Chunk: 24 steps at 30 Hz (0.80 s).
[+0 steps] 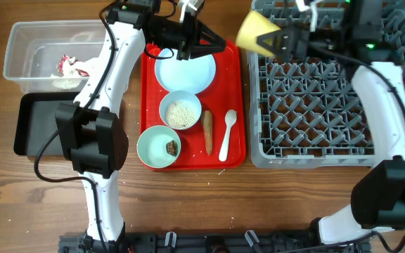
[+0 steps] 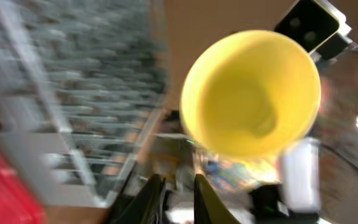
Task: Sort waste into correct bins and load items into the dishwasher rack
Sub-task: 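Lower the yellow cup into the dish rack with the right gripper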
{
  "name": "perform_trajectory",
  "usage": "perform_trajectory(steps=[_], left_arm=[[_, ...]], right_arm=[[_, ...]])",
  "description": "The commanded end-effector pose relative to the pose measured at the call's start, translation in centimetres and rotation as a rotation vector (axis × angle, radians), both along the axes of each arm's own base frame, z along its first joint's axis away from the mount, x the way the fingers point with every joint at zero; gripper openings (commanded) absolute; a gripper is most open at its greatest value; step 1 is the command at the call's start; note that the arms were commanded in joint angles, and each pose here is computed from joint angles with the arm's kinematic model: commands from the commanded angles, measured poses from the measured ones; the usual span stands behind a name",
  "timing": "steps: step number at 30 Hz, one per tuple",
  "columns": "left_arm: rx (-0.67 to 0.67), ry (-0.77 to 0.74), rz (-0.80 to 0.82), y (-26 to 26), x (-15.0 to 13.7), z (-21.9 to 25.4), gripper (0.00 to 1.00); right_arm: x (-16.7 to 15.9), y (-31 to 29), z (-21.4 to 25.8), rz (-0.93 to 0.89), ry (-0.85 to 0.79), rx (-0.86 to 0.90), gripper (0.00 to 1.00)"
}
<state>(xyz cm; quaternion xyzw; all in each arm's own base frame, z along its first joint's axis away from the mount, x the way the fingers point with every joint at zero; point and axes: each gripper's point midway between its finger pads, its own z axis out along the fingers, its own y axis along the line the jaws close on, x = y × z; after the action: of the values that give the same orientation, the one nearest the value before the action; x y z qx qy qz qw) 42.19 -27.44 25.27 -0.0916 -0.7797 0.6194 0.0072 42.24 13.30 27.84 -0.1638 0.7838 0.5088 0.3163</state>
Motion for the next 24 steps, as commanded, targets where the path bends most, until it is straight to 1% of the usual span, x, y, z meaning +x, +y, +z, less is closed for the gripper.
perform_trajectory(steps=[1,3,5,6,7,10,11,12,14,16,21,24], left_arm=[[0.325,-0.094,0.166,2.4,3.0,-4.3,0.17],[0.499,-0.117,0.239,4.1,4.1,-6.7,0.17],[0.609,-0.127,0.277,5.4,4.5,-8.0,0.17],[0.674,-0.128,0.297,6.2,4.6,-8.8,0.17],[0.753,-0.130,0.318,7.2,4.7,-9.6,0.16],[0.954,-0.148,0.377,10.3,5.0,-11.1,0.14],[1.058,-0.160,0.406,12.0,5.1,-11.7,0.13],[1.099,-0.166,0.417,12.7,5.2,-11.8,0.13],[1.170,-0.178,0.438,13.9,5.3,-12.0,0.13],[1.223,-0.191,0.457,14.9,5.5,-12.0,0.14],[1.234,-0.195,0.462,15.1,5.6,-12.0,0.15],[1.234,-0.195,0.462,15.1,5.6,-12.0,0.15]], right_arm=[[0.5,-3.4,-1.6,-0.209,0.086,-0.181,0.52],[-0.7,-5.2,-2.3,-0.311,0.150,-0.301,0.53],[-2.6,-6.8,-2.6,-0.391,0.209,-0.401,0.53],[-3.9,-7.7,-2.9,-0.428,0.249,-0.460,0.53],[-5.9,-9.1,-3.7,-0.476,0.320,-0.552,0.53],[-9.7,-10.9,-5.3,-0.511,0.468,-0.684,0.53],[-11.6,-11.4,-6.2,-0.521,0.565,-0.729,0.54],[-12.6,-11.7,-6.7,-0.519,0.614,-0.752,0.54],[-14.6,-12.2,-7.5,-0.540,0.722,-0.792,0.54],[-15.8,-12.3,-9.0,-0.544,0.793,-0.832,0.54],[-17.1,-12.5,-13.6,-0.563,0.897,-0.875,0.54],[-17.3,-12.5,-16.1,-0.563,0.916,-0.876,0.54]])
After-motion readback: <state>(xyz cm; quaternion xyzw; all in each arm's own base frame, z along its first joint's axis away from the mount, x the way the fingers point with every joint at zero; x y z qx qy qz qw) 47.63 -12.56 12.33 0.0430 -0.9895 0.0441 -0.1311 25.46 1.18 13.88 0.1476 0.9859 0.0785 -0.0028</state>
